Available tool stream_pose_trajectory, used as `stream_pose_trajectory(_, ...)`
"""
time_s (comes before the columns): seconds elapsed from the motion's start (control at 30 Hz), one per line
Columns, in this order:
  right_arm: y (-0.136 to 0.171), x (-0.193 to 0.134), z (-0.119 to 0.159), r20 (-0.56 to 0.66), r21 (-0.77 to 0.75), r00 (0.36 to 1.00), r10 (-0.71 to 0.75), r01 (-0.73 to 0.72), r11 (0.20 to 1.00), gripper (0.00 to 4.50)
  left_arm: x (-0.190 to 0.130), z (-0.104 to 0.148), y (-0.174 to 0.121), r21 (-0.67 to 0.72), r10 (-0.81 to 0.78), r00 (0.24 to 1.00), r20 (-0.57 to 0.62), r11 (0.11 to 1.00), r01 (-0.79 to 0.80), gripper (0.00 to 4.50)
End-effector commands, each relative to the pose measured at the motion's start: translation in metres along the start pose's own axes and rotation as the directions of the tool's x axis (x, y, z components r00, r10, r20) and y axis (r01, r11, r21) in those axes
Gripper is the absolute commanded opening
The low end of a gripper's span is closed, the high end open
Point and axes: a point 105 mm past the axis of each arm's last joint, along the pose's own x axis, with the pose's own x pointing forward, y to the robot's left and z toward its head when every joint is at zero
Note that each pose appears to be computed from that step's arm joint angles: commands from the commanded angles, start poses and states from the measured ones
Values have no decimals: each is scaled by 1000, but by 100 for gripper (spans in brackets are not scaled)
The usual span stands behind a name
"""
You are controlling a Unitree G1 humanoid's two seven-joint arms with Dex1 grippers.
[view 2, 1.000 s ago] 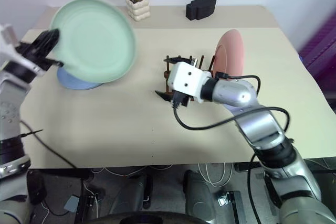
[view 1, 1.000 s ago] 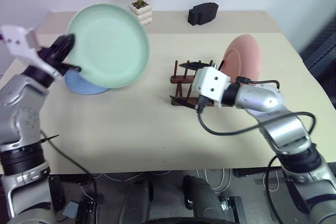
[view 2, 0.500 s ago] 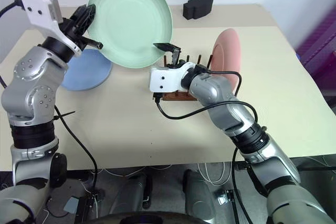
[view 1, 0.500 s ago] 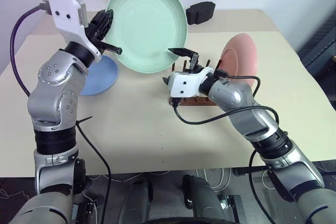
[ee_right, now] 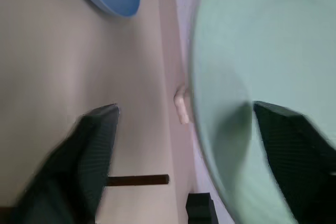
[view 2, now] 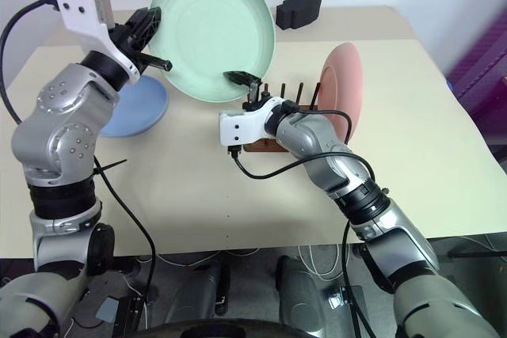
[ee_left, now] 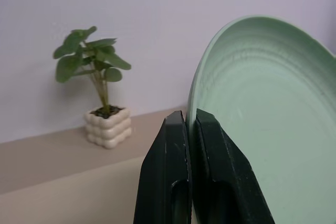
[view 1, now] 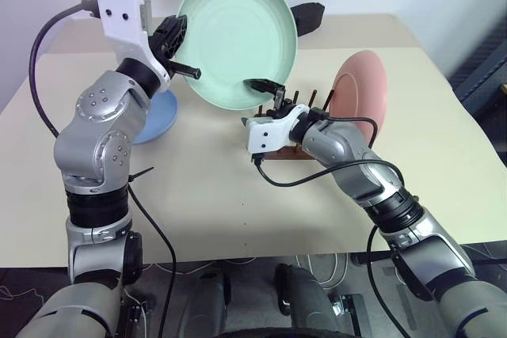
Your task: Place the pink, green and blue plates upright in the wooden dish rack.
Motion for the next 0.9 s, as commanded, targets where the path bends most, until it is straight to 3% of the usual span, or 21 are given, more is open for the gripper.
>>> stream_pose_trajectory(0.03,-12,0,9,35,-32,998,-46,47,998,215,1,22,-13,19,-41,997,72,999,40,0)
stream_pose_trajectory(0.17,-10,-1,11,39,-37,998,-47,49,998,6,1,20,-14,6,-48,997,65,999,47,0)
stream_pose_trajectory(0.33,-10,-2,12,41,-49,998,-56,58,997,2,0,19,-14,-51,-53,996,64,997,57,0)
stream_pose_trajectory(0.43,-10,-3,11,33,-67,997,-63,66,996,0,-2,20,-14,-92,-66,995,78,993,74,100)
stream_pose_trajectory(0.53,-11,-4,10,30,-74,997,-70,72,995,0,-4,27,-8,-119,-53,992,116,991,67,258)
stream_pose_trajectory(0.63,-15,-4,8,25,-77,996,-85,87,993,0,-10,51,2,-161,-42,967,250,983,84,422)
stream_pose_trajectory(0.67,-17,-5,7,24,-77,995,-94,95,992,0,-13,59,7,-169,-32,957,289,982,84,447)
stream_pose_trajectory(0.9,-53,-18,14,75,84,970,-232,225,971,0,-28,62,64,-59,79,955,287,996,-65,447)
